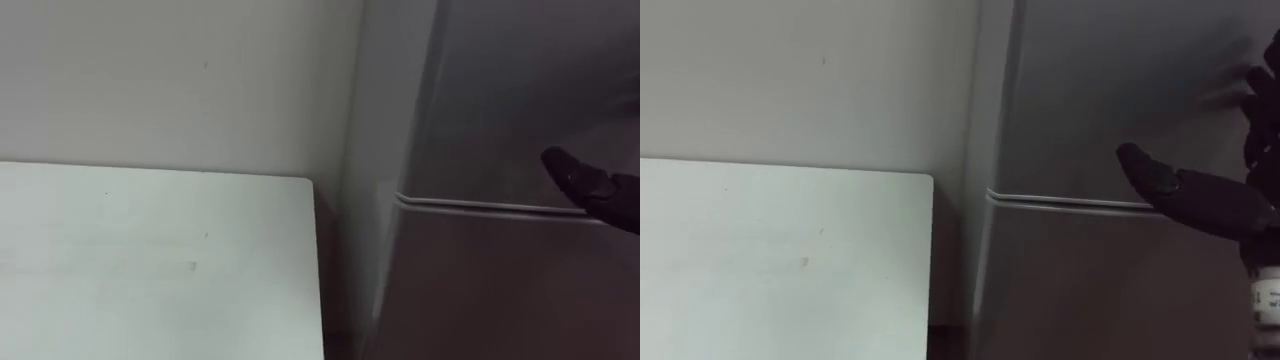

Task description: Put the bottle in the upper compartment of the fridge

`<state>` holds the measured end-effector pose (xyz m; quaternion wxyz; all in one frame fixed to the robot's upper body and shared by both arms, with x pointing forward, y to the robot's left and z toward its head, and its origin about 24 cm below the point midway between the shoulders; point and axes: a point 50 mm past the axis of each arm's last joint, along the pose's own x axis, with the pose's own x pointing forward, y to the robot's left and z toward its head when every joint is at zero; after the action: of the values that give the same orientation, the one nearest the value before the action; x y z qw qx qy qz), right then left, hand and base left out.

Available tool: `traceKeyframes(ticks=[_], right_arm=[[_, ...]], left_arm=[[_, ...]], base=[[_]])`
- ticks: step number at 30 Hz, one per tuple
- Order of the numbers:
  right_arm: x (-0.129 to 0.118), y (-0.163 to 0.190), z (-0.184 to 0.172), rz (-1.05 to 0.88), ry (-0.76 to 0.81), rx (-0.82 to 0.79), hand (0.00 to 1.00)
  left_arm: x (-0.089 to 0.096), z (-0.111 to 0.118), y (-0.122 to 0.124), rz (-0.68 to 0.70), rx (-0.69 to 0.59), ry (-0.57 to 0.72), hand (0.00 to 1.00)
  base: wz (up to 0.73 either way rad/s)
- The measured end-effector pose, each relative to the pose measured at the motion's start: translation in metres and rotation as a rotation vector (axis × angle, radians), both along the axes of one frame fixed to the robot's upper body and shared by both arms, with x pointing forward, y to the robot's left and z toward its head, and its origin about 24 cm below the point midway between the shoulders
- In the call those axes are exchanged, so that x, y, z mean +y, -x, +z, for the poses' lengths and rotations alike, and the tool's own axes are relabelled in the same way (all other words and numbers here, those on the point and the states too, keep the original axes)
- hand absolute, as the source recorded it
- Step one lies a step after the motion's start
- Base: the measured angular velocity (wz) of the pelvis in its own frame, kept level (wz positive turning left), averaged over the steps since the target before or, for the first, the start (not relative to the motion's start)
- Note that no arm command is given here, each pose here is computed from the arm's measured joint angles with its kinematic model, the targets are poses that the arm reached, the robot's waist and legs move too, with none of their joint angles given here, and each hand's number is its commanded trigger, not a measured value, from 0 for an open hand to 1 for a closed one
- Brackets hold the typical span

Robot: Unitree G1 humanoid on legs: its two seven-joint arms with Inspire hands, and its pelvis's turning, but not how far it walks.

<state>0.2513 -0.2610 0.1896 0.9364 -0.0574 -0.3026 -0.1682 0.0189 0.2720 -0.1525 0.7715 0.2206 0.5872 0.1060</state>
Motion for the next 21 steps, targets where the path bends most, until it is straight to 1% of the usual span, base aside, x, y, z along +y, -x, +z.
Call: traceKeyframes(ticks=[2, 8, 11, 15, 21], right_arm=[[-0.001, -0.002, -0.002, -0.043, 0.058, 0.012, 0.00], [-0.003, -0.005, -0.009, -0.122, 0.150, 0.040, 0.00], [-0.002, -0.014, -0.016, -0.144, 0.167, 0.067, 0.00], [-0.007, -0.019, -0.022, -0.180, 0.171, 0.097, 0.00], [-0.013, -0.027, -0.030, -0.275, 0.283, 0.143, 0.00]], left_arm=[[0.000, 0.001, -0.005, -0.022, -0.015, -0.001, 0.00], [-0.001, 0.002, -0.013, -0.065, -0.020, 0.005, 0.00], [-0.001, 0.001, -0.010, -0.060, 0.006, 0.020, 0.00], [0.000, 0.002, -0.012, -0.059, 0.013, 0.023, 0.00], [0.000, 0.001, -0.004, -0.053, 0.047, 0.037, 0.00]], base=[[0.03], [-0.04], [-0.08], [0.05], [0.05]])
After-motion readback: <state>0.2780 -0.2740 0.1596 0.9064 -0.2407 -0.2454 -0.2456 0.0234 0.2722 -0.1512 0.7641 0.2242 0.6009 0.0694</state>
